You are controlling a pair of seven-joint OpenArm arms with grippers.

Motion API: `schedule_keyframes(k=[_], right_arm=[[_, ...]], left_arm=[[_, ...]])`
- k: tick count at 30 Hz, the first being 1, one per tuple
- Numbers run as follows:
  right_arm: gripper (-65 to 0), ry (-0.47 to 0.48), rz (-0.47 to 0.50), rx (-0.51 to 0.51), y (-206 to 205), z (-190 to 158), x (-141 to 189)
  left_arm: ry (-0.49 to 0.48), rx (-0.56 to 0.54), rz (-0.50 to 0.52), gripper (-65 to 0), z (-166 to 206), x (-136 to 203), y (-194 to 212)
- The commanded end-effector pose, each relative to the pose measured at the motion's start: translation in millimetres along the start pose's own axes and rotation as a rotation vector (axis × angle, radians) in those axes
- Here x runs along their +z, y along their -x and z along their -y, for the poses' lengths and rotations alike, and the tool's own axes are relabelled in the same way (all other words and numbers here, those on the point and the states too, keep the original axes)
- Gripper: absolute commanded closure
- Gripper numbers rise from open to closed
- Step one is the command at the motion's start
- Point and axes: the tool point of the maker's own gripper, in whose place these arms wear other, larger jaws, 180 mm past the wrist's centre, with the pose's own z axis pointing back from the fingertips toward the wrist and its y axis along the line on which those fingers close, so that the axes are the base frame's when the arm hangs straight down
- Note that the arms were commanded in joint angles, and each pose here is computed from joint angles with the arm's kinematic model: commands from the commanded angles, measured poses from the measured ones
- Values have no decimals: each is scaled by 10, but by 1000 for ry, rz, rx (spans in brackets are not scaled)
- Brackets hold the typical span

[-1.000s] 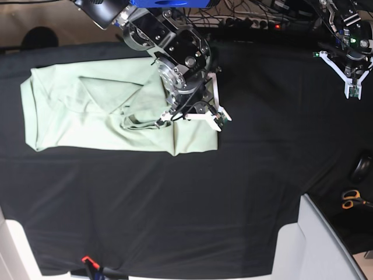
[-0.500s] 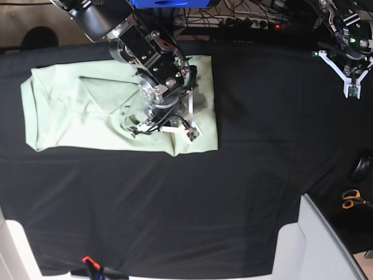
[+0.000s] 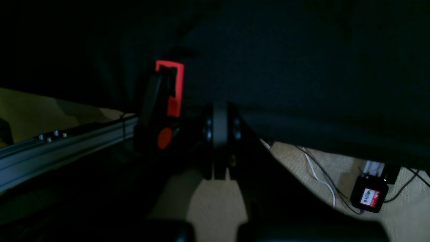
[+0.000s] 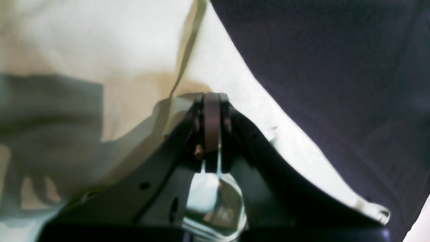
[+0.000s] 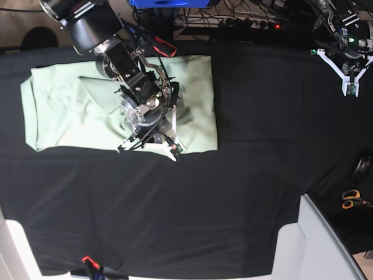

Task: Fold the T-shirt properly
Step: 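Pinch the shirt's folded edge with the right gripper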

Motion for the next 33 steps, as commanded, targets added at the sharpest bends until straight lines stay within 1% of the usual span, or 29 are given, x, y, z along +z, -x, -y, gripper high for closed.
schedule_keyframes(k=[1,7,10,12,14,16,18,21,25,33], right_arm=[[-3,44,46,-1,-166,183,7],[-3,87,66,21,-261,407,0],[-3,82,34,19,-190,381,1],[-3,40,20,44,-111,141,31],[-3,-12,43,71,-164,-163,119],[-3,-54,47,60,-154,-393,204],[-3,-84,43,46,-141,-556,245],[-3,-109,34,35,-94,-689,281],[-3,-110,30,35,-68,-694,278],[-3,-73,26,57,-22,-500,218]], left_arm=[[-21,-8,24,0,-79,29,-75],[-20,-11,26,0,-72,29,-83],[-20,-11,26,0,-72,29,-83],[-20,-11,26,0,-72,29,-83],[-20,-11,26,0,-72,29,-83],[-20,-11,27,0,-72,28,-89],[-21,-6,37,0,-75,22,-135],[-25,0,41,0,-89,18,-157],[-24,-1,42,0,-84,17,-160],[-25,0,41,-2,-89,18,-157]])
